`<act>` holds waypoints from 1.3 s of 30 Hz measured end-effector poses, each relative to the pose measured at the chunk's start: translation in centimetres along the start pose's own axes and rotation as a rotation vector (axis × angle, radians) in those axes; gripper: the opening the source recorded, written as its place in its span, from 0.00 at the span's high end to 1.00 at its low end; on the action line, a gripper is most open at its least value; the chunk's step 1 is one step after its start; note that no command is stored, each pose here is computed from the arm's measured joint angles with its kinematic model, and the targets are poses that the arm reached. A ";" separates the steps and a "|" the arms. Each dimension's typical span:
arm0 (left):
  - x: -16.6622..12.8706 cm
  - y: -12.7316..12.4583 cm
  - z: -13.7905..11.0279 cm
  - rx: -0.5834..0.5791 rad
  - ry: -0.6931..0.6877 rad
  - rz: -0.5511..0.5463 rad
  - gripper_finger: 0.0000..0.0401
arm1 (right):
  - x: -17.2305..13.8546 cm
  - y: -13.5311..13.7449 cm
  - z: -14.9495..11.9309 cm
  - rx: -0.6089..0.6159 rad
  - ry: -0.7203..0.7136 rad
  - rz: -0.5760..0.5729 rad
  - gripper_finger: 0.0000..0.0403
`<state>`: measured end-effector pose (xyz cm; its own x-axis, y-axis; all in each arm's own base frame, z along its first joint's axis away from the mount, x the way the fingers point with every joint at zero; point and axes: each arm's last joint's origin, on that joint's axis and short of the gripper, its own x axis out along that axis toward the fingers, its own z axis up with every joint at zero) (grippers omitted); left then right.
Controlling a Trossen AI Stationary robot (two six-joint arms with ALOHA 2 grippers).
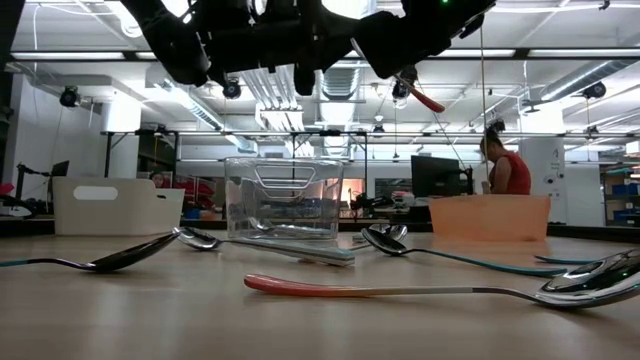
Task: Sort silverware by color (type)
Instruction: Put the orange spoon into the white bin
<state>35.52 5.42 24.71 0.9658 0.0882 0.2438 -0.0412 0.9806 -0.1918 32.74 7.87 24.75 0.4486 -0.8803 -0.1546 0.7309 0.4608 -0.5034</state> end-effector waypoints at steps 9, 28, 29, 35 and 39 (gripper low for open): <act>0.0 0.1 -0.3 0.003 0.031 0.007 0.80 | 0.1 0.0 0.0 -0.001 0.001 -0.003 0.98; -0.1 0.1 0.0 -0.025 0.022 0.051 0.99 | 0.1 -0.1 0.2 0.043 -0.001 -0.003 0.90; -0.1 0.0 0.2 -0.032 0.017 0.050 0.99 | 0.1 -0.1 0.2 0.051 -0.001 -0.001 0.88; -0.4 -0.2 1.0 -0.042 0.014 0.047 1.00 | 0.1 -0.1 0.2 0.067 -0.003 -0.001 0.73; -1.0 0.3 2.4 -0.013 0.056 0.082 1.00 | 0.0 -0.4 0.8 0.089 -0.009 0.000 0.70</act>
<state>33.92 6.04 26.66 0.9721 0.1580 0.1736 -0.1178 0.9680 -0.2216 32.85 7.78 25.58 0.4531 -0.8793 -0.1470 0.7734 0.4697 -0.4258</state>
